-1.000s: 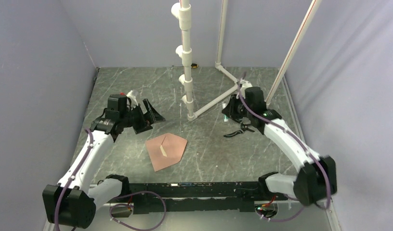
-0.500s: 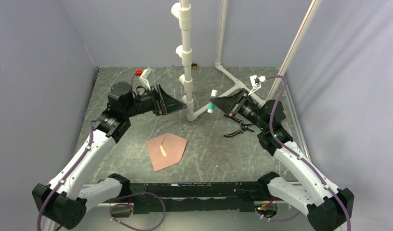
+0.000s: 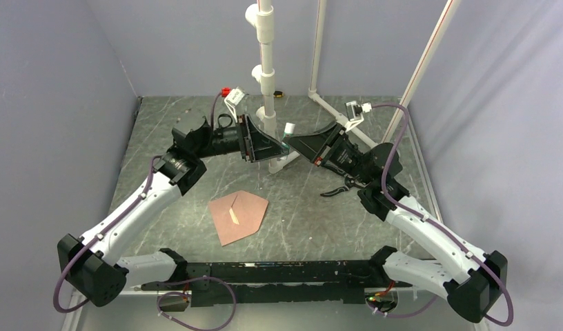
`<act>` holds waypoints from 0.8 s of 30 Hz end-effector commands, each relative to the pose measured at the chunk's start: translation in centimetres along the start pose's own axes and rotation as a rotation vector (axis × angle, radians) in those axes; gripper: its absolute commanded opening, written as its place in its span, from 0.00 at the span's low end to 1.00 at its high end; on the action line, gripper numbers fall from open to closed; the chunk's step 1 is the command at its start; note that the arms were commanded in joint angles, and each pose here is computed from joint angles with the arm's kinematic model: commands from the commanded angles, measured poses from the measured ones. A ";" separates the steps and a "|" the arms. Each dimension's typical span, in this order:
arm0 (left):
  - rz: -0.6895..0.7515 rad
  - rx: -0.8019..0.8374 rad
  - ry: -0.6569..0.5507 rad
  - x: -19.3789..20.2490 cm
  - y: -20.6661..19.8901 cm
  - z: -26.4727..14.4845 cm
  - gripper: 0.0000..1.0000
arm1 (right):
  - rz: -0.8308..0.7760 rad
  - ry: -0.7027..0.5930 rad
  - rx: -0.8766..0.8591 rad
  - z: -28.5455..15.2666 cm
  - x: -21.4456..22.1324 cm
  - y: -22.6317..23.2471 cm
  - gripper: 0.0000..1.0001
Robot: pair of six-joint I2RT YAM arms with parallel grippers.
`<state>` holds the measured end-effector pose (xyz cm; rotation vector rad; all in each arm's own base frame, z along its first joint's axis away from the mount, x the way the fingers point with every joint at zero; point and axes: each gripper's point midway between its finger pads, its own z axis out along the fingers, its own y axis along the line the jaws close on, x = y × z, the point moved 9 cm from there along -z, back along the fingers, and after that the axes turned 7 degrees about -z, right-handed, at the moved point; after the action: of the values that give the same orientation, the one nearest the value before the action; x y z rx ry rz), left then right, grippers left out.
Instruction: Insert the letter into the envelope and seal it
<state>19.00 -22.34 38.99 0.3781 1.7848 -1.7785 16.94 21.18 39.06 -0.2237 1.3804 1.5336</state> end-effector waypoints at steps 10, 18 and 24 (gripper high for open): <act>0.063 0.119 0.025 0.3 -2.9 0.6 0.49 | 0.009 -0.109 -0.083 0.9 -1.5 2.6 0.09; 0.222 0.021 0.072 0.7 -2.7 -0.6 0.02 | -0.094 0.039 0.158 0.7 -1.7 1.6 0.46; 0.440 -0.055 0.225 1.5 -2.7 -2.7 0.03 | -0.188 0.276 0.258 0.6 -2.7 2.6 0.64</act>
<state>17.22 -22.01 39.31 0.6401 1.8048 -1.5850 16.98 21.30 42.92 -0.2691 1.5383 1.3238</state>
